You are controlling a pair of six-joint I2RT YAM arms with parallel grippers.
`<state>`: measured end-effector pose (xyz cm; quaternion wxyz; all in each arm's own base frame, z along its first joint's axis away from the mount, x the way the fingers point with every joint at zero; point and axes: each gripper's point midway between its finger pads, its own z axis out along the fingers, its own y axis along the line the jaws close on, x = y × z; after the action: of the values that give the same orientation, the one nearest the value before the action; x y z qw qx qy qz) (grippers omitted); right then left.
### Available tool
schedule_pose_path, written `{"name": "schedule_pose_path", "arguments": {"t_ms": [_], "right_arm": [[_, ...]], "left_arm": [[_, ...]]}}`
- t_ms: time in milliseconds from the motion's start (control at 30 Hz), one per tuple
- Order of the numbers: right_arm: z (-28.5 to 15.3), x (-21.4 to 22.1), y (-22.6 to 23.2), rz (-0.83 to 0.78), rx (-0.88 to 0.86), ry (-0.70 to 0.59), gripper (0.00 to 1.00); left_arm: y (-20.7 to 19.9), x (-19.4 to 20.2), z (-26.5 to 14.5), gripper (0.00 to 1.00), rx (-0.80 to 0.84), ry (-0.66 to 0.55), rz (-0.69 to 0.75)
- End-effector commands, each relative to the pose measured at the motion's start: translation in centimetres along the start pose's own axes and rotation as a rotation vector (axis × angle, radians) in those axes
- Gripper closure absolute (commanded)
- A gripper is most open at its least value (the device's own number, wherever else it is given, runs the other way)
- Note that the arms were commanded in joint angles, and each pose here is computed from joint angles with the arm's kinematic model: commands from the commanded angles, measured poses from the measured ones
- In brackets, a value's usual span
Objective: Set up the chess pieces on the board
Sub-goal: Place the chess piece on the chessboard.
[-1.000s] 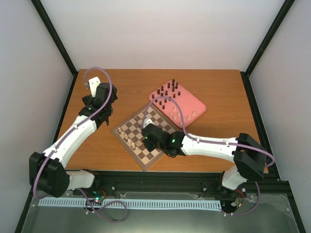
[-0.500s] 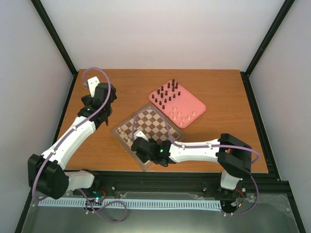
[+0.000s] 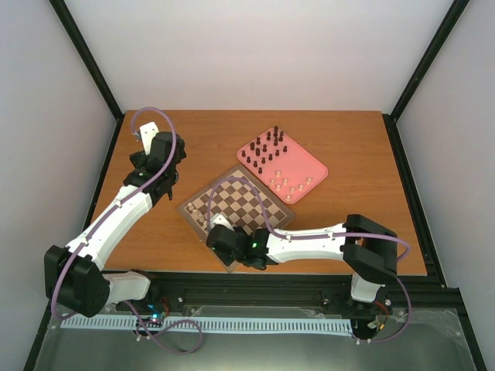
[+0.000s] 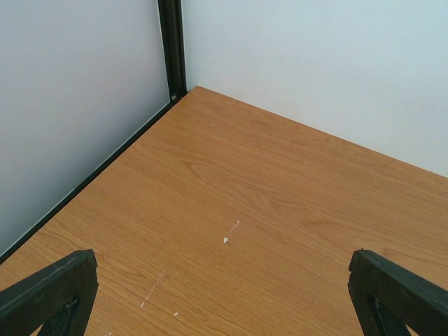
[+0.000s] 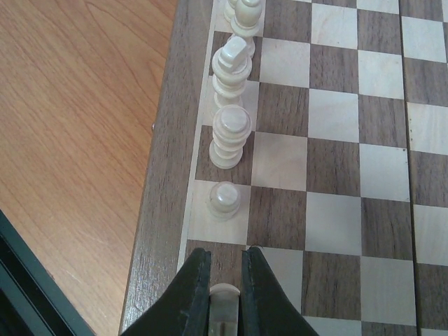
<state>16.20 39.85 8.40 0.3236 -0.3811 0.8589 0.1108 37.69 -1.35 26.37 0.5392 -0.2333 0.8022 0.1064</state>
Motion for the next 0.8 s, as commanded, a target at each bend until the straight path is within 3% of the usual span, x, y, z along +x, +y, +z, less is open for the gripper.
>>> {"name": "schedule_pose_path", "arguments": {"t_ms": [0, 767], "right_arm": [[0.4, -0.3, 0.7, 0.013, -0.006, -0.018, 0.97], [1.7, 0.0, 1.0, 0.005, 0.004, -0.014, 0.94]], "left_arm": [[-0.3, -1.5, -0.4, 0.0, 0.015, -0.027, -0.034], [-0.4, -1.3, -0.2, 0.0, 0.012, -0.023, -0.026]]}}
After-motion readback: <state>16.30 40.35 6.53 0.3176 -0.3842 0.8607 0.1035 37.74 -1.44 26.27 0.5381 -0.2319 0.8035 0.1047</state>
